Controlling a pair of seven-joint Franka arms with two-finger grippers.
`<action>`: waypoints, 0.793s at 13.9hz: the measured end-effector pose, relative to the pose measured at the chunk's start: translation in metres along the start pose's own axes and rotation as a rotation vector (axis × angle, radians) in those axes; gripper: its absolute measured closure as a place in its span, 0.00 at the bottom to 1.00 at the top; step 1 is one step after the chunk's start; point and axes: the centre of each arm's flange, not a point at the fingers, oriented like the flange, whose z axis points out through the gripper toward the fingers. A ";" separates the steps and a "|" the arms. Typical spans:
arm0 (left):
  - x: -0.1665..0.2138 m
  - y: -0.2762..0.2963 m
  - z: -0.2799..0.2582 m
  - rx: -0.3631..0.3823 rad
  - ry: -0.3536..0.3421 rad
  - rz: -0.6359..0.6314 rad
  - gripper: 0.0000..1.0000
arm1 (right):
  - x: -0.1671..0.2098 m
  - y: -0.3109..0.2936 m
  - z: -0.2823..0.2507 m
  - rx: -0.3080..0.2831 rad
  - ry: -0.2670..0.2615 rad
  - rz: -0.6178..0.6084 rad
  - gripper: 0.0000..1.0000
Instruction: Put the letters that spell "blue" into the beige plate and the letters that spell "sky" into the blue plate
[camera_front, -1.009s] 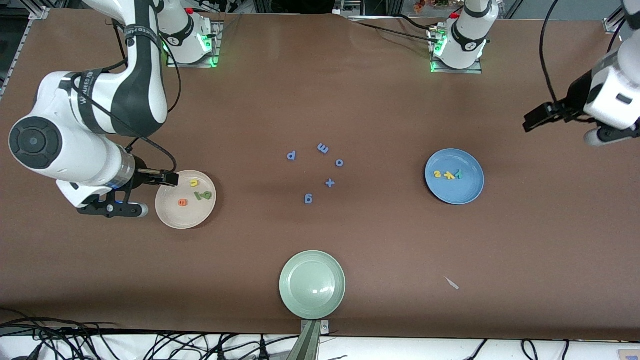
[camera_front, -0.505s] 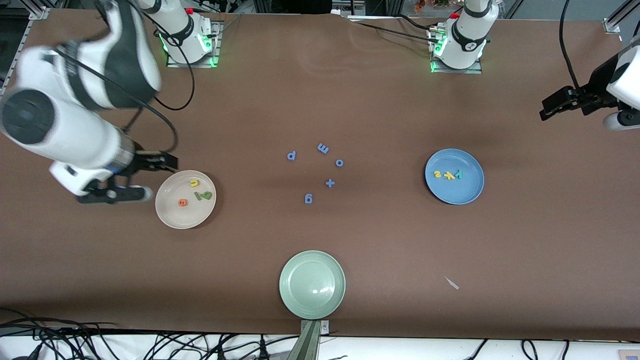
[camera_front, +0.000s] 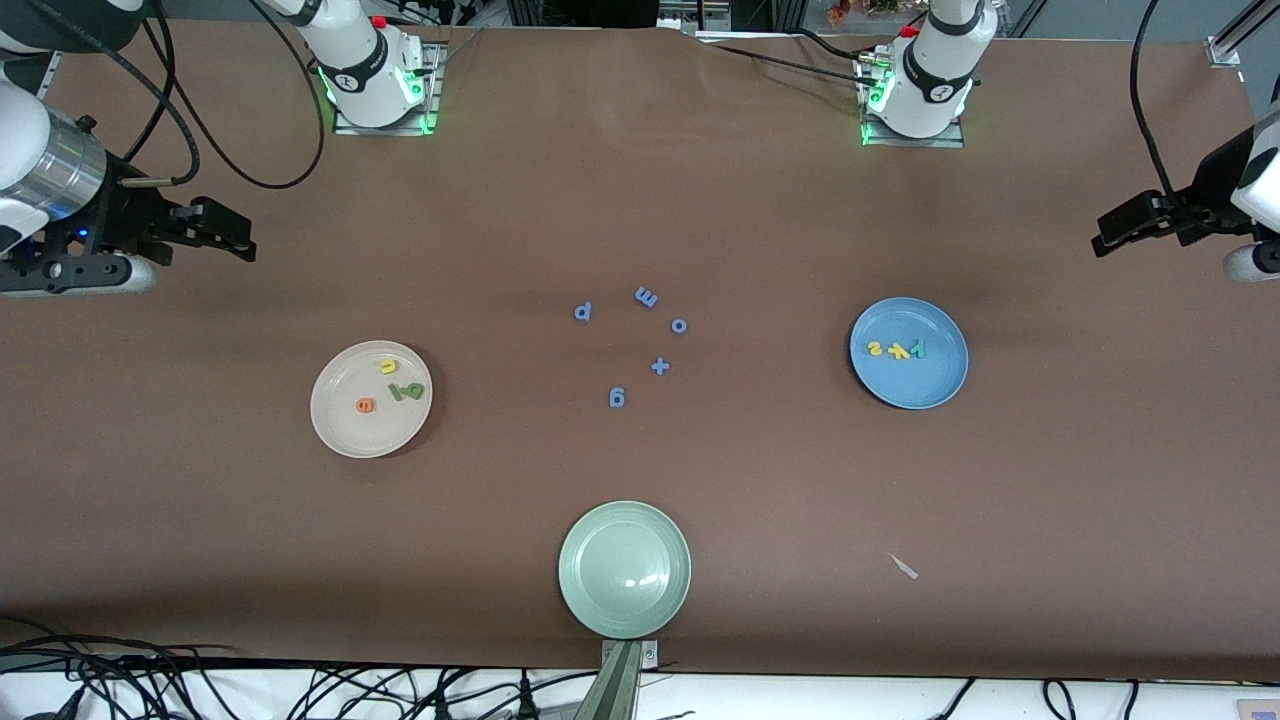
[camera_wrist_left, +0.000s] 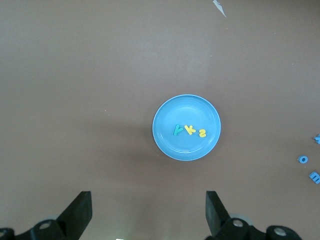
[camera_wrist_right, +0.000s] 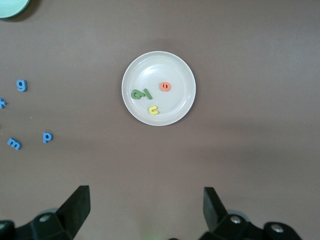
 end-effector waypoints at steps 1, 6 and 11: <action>0.000 0.002 0.000 0.000 0.000 0.004 0.00 | 0.001 0.001 0.001 -0.013 0.001 -0.006 0.00; 0.001 0.003 0.000 0.000 0.001 0.006 0.00 | 0.002 0.003 0.001 -0.025 0.006 -0.009 0.00; 0.003 -0.014 0.004 0.002 -0.027 -0.023 0.00 | 0.002 0.010 -0.006 -0.041 0.021 -0.001 0.00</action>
